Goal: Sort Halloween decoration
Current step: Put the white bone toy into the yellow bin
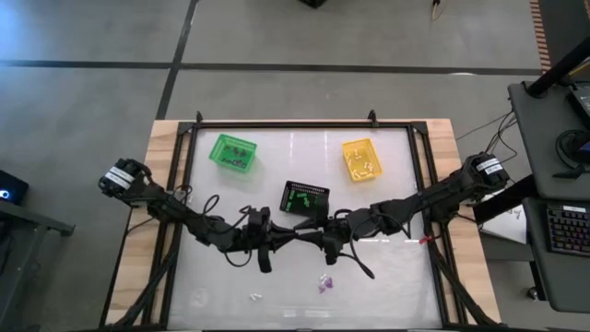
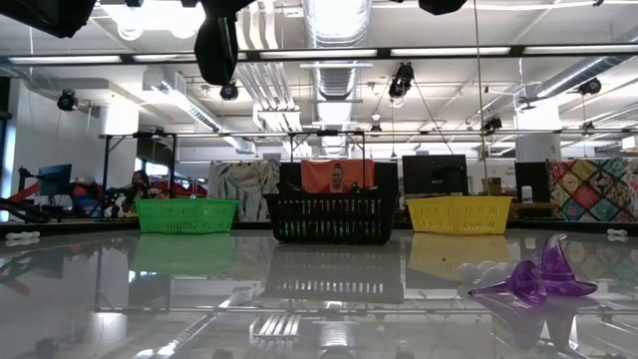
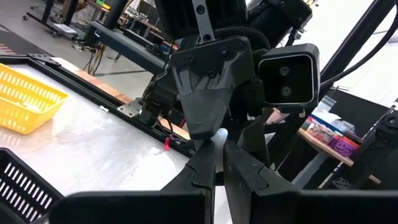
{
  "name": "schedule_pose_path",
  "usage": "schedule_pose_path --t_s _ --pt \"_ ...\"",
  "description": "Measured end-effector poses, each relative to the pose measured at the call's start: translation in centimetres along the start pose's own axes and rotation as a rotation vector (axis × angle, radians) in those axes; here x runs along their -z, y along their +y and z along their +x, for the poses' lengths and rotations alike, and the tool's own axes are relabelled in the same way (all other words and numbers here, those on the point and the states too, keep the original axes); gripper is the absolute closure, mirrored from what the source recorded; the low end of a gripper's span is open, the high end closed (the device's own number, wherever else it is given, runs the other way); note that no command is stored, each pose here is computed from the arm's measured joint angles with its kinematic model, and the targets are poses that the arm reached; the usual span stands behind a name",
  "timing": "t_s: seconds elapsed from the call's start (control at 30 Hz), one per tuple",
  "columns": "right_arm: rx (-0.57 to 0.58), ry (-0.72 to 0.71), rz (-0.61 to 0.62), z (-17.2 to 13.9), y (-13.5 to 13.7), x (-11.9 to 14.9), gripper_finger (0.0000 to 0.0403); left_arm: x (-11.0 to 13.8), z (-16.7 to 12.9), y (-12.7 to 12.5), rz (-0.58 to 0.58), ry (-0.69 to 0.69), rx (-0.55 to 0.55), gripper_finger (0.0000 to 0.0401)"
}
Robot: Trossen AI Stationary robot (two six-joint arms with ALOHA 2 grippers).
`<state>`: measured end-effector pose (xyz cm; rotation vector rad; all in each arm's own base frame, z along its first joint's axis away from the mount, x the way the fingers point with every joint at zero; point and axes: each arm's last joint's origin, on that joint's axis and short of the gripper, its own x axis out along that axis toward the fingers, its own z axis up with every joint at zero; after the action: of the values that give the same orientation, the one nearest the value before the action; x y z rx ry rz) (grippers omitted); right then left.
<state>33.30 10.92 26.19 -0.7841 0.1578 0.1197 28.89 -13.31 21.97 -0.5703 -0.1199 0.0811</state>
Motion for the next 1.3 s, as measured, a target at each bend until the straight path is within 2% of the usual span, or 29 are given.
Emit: schedule_pose_path --t_s 0.23,0.63,1.03,1.3 --pt "0.001 0.001 -0.01 0.0 0.01 0.01 0.0307 0.0 0.0 0.01 0.003 0.0 -0.001 0.0401" --pt "0.026 0.019 -0.021 0.0 -0.09 0.05 0.0243 0.04 0.01 0.05 0.009 0.003 -0.005 0.0401" --pt "0.032 0.017 -0.036 -0.06 0.02 -0.12 0.024 0.03 0.01 0.09 0.015 0.007 -0.008 0.0401" --pt "0.055 0.037 -0.088 -0.27 0.44 -0.52 0.024 0.08 0.01 0.12 0.019 0.013 -0.009 0.0401"
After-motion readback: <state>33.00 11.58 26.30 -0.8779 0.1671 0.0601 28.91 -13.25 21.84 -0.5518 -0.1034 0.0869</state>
